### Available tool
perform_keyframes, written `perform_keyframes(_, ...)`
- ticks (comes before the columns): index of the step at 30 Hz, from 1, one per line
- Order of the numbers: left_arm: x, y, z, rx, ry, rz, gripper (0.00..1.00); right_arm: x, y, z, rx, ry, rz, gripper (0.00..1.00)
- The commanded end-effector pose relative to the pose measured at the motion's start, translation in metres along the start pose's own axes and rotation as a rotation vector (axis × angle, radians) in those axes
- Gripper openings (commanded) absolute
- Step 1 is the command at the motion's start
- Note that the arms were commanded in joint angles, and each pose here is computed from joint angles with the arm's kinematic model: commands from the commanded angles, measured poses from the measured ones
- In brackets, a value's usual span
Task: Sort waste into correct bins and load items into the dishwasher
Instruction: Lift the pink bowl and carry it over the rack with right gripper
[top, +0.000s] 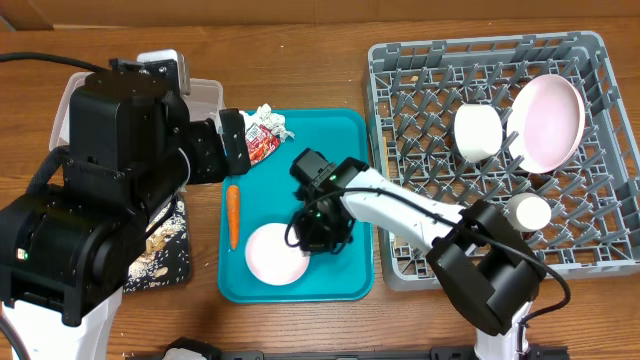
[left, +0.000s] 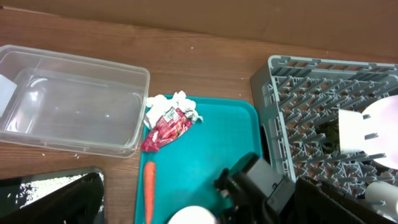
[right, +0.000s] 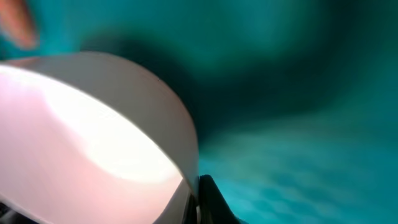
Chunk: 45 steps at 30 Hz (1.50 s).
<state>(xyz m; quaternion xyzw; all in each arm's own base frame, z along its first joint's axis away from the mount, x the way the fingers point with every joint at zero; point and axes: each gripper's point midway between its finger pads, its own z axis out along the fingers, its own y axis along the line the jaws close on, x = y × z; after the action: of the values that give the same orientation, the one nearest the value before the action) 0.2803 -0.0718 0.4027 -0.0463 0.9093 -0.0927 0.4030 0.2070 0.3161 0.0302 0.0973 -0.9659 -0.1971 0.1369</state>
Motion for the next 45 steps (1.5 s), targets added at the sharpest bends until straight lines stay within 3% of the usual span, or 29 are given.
perform_keyframes(1,-0.002,0.004,-0.003,-0.014,-0.011,-0.014,1.00,-0.031,-0.021,-0.055,0.137,-0.202,0.037,0.04)
perform_keyframes(7,-0.004,0.003,-0.003,-0.011,-0.019,-0.015,1.00,-0.051,-0.064,-0.187,0.361,-0.500,0.146,0.04)
perform_keyframes(12,-0.004,0.004,-0.003,-0.017,-0.021,-0.004,1.00,-0.049,-0.107,-0.263,0.380,-0.618,0.287,0.04)
perform_keyframes(18,-0.006,0.011,-0.003,-0.058,-0.031,-0.004,1.00,-0.027,-0.214,-0.343,0.747,-0.813,0.600,0.04)
perform_keyframes(22,-0.008,0.010,-0.003,-0.056,-0.039,-0.005,1.00,-0.007,-0.249,-0.380,0.959,-0.924,0.752,0.04)
perform_keyframes(26,-0.008,0.010,-0.003,-0.055,-0.040,-0.005,1.00,-0.004,-0.248,-0.395,1.048,-0.992,0.763,0.04)
perform_keyframes(37,-0.007,0.011,-0.002,-0.058,-0.033,-0.004,1.00,-0.024,-0.195,-0.392,1.185,-1.086,0.572,0.04)
perform_keyframes(45,-0.006,0.011,-0.002,-0.059,-0.032,-0.004,1.00,-0.043,-0.198,-0.345,1.215,-0.908,0.494,0.04)
